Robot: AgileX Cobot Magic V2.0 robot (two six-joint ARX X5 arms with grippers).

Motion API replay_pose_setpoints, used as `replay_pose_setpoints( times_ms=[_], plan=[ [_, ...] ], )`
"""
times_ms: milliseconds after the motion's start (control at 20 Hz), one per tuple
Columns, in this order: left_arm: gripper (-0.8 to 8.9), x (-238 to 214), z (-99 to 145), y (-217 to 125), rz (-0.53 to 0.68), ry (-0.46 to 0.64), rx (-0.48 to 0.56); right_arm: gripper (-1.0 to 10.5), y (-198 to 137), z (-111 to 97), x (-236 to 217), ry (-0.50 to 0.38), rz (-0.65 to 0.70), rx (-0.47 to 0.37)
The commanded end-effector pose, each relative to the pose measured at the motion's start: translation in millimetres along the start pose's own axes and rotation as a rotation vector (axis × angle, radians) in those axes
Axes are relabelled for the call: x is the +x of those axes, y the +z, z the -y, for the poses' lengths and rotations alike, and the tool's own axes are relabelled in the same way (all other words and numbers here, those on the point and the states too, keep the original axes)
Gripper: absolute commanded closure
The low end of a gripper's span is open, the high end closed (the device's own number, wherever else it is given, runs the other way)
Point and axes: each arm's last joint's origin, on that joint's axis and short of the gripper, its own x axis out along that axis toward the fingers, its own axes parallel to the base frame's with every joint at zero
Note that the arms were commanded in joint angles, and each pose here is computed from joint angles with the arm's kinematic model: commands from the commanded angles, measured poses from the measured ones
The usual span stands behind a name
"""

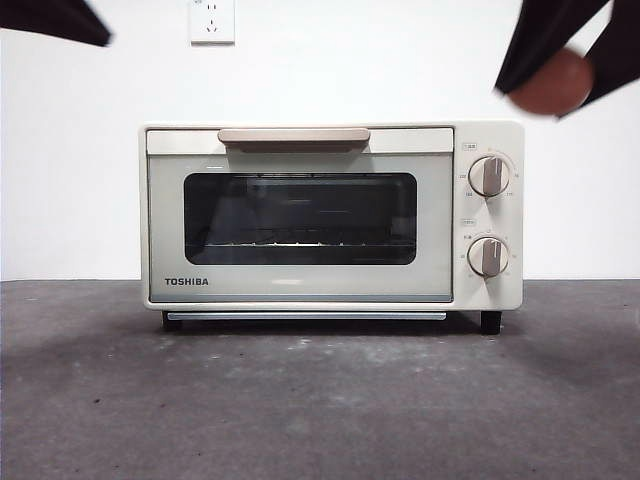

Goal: Eggoven

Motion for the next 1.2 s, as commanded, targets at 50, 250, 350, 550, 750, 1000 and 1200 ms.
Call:
replay_pose_setpoints(
  times_ms=[50, 250, 350, 550, 750, 1000, 1200],
  plan=[
    [8.06, 20.1, 4.7, 20.4, 0.059, 0.002, 0.037, 9.4, 1.9, -2.7, -17.8, 0.027, 0.061, -0.012],
    [8.06, 64.9, 5.8, 39.8, 0.055, 0.018, 0.081, 9.4, -1.0, -2.0, -34.7, 0.045, 0.115, -0.013],
    [8.06, 87.3, 4.9, 46.0, 0.034, 0.02, 0.101, 9.4, -1.5, -1.9, -38.0, 0.049, 0.128, -0.013],
    [8.06, 128.0, 2.7, 54.9, -0.016, 0.012, 0.123, 9.4, -1.7, -1.9, -39.1, 0.05, 0.132, -0.014],
    [8.06, 155.7, 1.3, 56.8, -0.049, 0.031, 0.142, 9.4, -1.7, -1.9, -39.0, 0.05, 0.132, -0.014],
    [8.06, 174.9, 1.4, 42.8, -0.119, 0.039, 0.153, 9.4, -1.4, -1.2, -39.1, 0.027, 0.141, -0.017],
    [8.06, 180.6, 9.2, 31.4, -0.191, 0.023, 0.187, 9.4, -1.4, -1.1, -39.1, 0.024, 0.142, -0.024]
  ],
)
